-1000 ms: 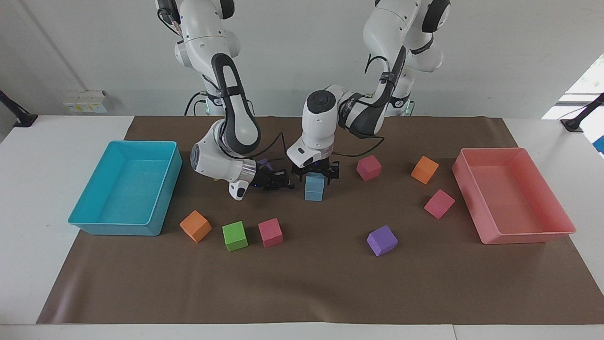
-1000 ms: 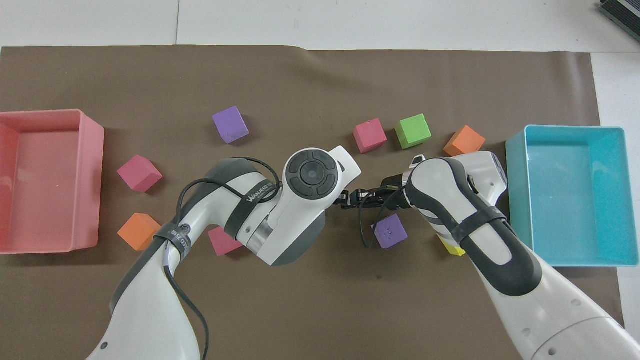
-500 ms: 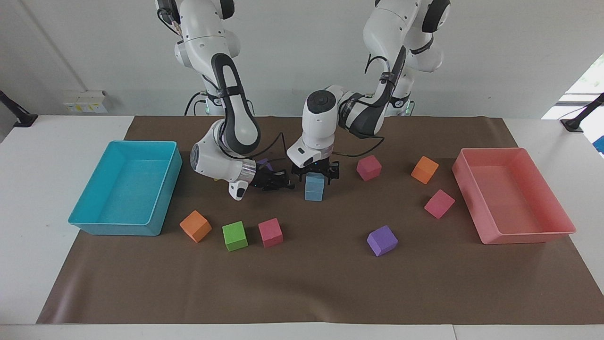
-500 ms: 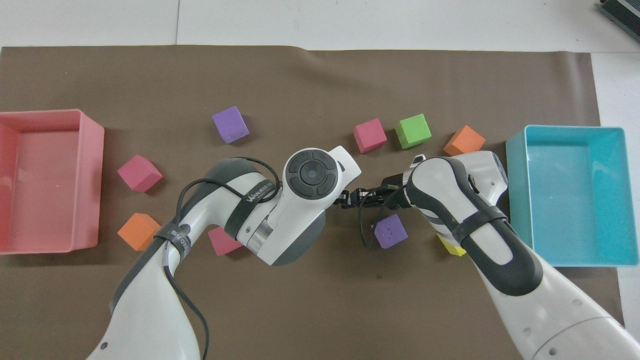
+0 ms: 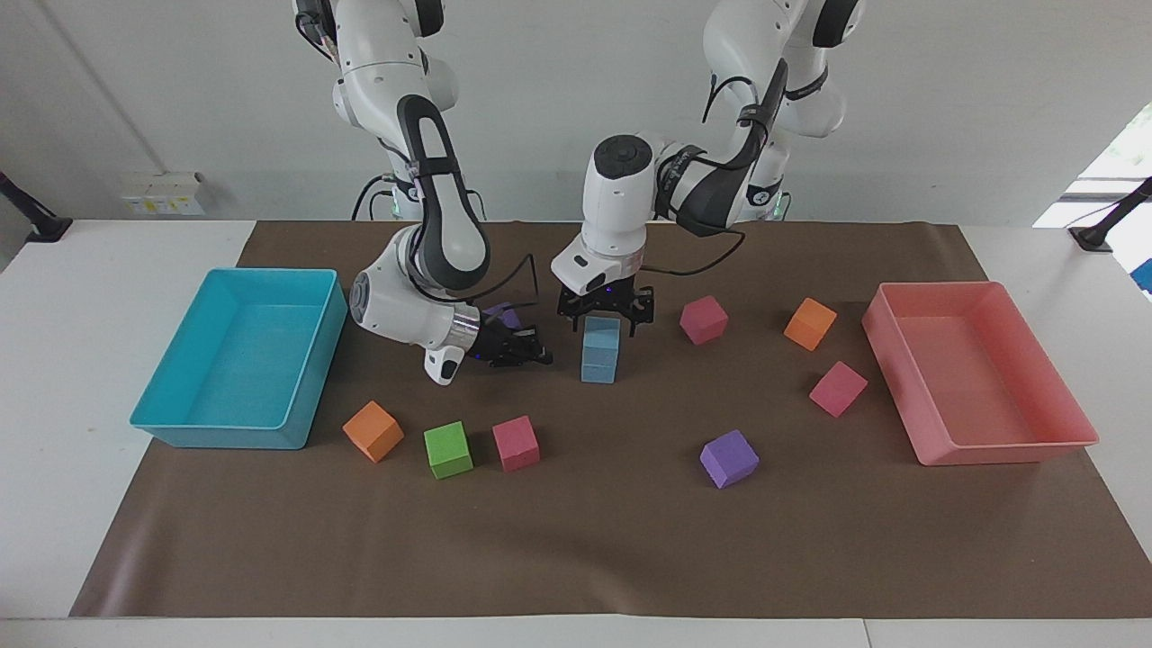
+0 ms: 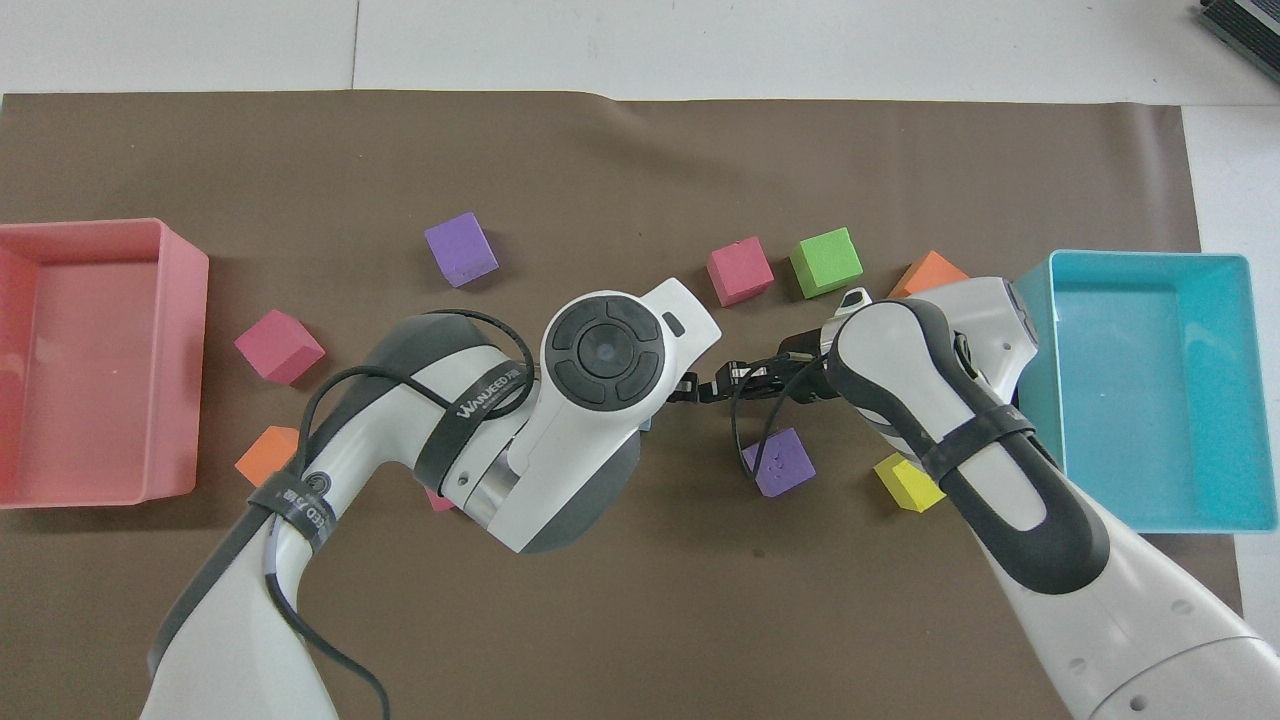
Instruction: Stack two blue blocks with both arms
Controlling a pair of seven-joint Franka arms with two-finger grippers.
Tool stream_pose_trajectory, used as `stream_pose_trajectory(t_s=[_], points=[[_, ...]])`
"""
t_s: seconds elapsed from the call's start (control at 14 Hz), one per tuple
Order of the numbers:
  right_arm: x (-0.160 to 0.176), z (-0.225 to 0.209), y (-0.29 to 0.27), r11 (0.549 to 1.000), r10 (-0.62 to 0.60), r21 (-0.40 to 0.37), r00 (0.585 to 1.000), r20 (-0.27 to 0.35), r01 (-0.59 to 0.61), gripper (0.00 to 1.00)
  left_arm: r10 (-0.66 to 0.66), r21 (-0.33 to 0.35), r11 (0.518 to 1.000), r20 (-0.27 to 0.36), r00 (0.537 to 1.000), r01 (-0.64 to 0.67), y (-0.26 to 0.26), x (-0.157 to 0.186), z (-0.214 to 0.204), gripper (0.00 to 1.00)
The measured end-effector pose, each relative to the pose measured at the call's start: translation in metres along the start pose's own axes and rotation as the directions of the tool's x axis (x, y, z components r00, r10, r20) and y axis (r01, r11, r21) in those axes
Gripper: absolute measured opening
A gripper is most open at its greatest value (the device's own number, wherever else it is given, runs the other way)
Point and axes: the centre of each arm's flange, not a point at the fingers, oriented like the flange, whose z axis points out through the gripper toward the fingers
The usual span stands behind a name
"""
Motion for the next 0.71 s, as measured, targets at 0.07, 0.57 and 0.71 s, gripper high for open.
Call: stream_pose_trajectory(t_s=[0.07,0.57,0.71], points=[[0.002,-0.011,0.002,1.0,-0.009,-0.021,1.0,0.005,0.009,0.01,-0.004,0.007,1.0,0.007,1.0,0.004,-0.004,-0.004,-0.008,1.0],[0.007,-0.101,-0.037,0.917,-0.051,-0.393,0.997,0.055,0.069,0.01,0.023,0.037,0.999,0.014,1.0,-0.024,-0.105,-0.024,-0.045,1.0],[0.007,-0.119,-0.042,0.863,-0.081,-0.494,0.995,0.065,0.103,0.19,0.062,0.046,0.997,0.022,0.998,-0.063,-0.151,-0.031,-0.063,1.0]])
